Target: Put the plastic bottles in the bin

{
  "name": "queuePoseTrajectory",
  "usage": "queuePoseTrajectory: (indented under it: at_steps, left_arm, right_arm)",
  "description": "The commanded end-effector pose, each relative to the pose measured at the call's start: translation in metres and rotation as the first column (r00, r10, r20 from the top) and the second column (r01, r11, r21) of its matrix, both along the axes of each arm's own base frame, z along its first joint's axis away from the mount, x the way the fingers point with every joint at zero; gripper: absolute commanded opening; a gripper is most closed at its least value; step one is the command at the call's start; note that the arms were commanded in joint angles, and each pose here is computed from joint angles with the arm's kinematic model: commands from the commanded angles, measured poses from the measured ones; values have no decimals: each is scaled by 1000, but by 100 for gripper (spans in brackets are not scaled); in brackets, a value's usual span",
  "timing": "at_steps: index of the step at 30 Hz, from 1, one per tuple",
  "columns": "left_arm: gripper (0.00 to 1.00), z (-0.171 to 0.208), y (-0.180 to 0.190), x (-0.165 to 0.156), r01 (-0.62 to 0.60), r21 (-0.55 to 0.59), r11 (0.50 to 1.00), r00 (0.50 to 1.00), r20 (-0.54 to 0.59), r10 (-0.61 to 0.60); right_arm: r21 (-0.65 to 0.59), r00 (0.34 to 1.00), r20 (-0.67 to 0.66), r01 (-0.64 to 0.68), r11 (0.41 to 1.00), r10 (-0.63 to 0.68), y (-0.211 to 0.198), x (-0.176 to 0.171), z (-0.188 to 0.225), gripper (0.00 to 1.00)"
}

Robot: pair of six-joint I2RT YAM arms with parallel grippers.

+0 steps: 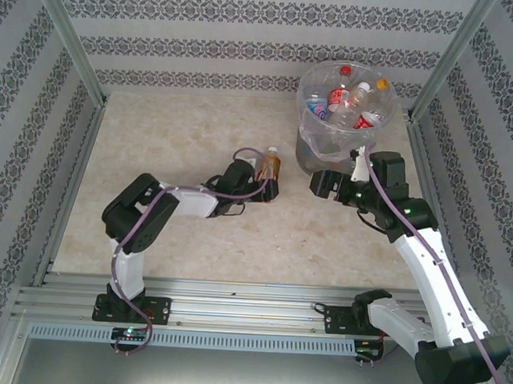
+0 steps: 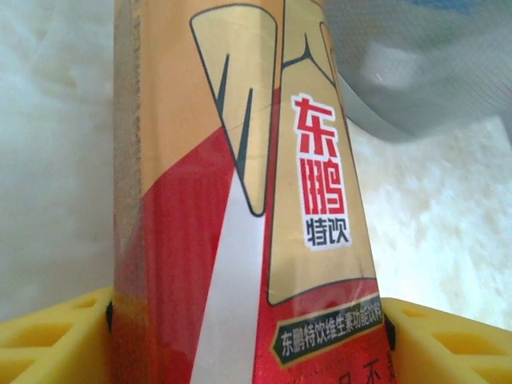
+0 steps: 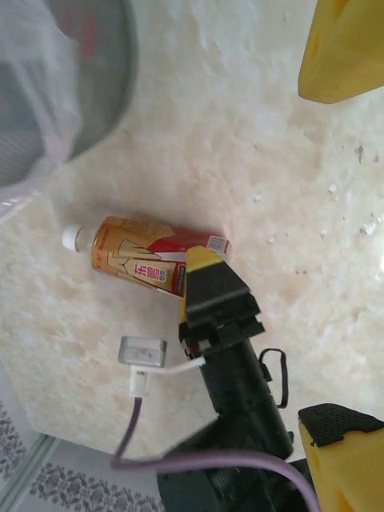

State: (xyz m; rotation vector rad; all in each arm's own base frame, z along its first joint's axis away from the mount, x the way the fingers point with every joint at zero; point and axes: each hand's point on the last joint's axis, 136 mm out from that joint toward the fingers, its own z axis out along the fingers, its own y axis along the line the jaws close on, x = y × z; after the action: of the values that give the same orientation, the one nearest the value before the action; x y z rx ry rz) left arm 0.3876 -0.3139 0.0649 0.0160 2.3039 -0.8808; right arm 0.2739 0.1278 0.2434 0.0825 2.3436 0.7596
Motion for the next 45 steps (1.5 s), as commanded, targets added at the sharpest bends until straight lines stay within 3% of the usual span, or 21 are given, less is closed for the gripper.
queuePoseTrajectory:
  at_steps: [1, 15, 23, 26, 29, 31, 33, 34, 39, 45]
  left_arm:
    - [74, 68, -8, -5, 100, -157, 983, 971, 233, -62]
    - [77, 169, -27, -73, 292, -305, 906, 887, 440, -138]
    - [77, 182, -45, -96, 355, -310, 882, 867, 463, -186]
    - [77, 185, -48, -100, 362, -312, 878, 863, 469, -189]
    - [78, 190, -50, -101, 371, -311, 875, 857, 478, -194]
    - [83, 195, -52, -101, 377, -309, 873, 853, 483, -197]
    - [97, 200, -53, -100, 374, -300, 877, 852, 485, -197]
    - [100, 203, -52, -98, 368, -288, 884, 850, 491, -193]
    - [100, 225, -43, -97, 344, -212, 915, 831, 522, -191]
    - [100, 222, -16, -102, 282, -31, 959, 824, 521, -225]
  right_arm:
    - [163, 998, 24, -64, 985, 61, 31, 7, 13, 97]
    - [240, 989, 15, -145, 960, 146, 84, 41, -1, 98]
    - [253, 986, 40, -166, 953, 162, 94, 53, 5, 98]
    - [253, 986, 43, -164, 953, 158, 95, 54, 7, 89]
    - [253, 987, 55, -163, 954, 154, 94, 53, 13, 71]
    - [242, 987, 71, -157, 957, 144, 91, 53, 21, 63]
    - [229, 986, 95, -154, 961, 135, 87, 53, 33, 58]
    - [223, 986, 109, -150, 963, 128, 83, 54, 41, 56]
    - [205, 976, 203, -119, 971, 77, 58, 69, 95, 55]
    - [179, 957, 289, -54, 982, 0, 17, 108, 156, 55]
